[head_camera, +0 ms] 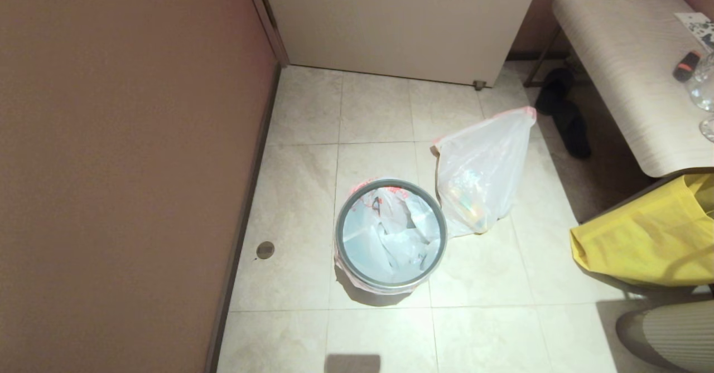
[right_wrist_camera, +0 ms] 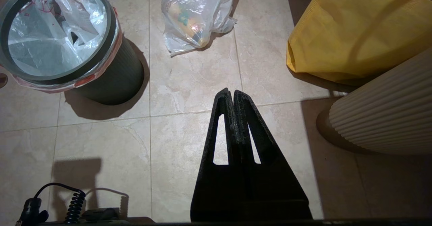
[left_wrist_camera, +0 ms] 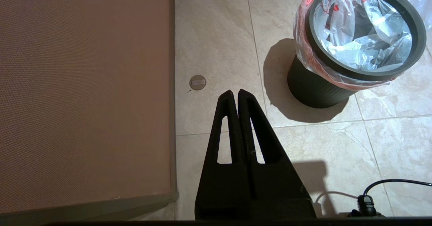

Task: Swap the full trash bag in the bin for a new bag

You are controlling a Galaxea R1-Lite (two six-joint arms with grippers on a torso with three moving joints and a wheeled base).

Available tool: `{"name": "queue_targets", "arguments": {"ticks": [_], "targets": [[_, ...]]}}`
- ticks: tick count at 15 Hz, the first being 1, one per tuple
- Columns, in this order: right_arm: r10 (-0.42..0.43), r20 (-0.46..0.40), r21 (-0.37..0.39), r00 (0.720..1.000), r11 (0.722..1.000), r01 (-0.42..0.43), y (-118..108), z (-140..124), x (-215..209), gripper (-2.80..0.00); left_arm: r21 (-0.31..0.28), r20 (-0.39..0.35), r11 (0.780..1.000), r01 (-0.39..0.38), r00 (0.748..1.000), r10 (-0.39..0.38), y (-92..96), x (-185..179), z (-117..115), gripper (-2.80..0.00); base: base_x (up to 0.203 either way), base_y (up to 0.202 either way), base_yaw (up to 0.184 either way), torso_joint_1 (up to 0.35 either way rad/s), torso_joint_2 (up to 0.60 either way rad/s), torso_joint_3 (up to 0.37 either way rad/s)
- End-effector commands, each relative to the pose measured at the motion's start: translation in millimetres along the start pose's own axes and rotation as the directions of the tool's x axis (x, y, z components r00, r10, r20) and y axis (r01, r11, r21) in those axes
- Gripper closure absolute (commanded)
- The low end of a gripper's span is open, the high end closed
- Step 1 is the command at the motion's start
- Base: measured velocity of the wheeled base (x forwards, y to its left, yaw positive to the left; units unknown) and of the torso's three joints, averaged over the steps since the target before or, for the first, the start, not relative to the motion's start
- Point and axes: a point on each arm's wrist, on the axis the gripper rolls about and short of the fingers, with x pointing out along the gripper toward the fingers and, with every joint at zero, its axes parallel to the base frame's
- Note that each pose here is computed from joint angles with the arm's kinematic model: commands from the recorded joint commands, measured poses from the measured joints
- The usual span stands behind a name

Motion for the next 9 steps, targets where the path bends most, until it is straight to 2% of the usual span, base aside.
{"name": "queue_targets", "arguments": {"ticks": [1, 9], "targets": [[-0.001, -0.003, 0.004, 1.000, 1.000, 0.001, 0.0, 0.0, 0.2, 0.00, 0.000, -0.003, 1.000, 0.000, 1.000, 0.000, 0.0, 0.2, 0.1, 0.00, 0.000, 0.000, 0.000, 0.000, 0.00, 0.000], [0.000, -0.003, 0.006, 1.000, 1.000, 0.000, 0.0, 0.0, 0.2, 0.00, 0.000, -0.002, 1.000, 0.000, 1.000, 0.000, 0.0, 0.2, 0.2, 0.00, 0.000, 0.000, 0.000, 0.000, 0.00, 0.000]]}}
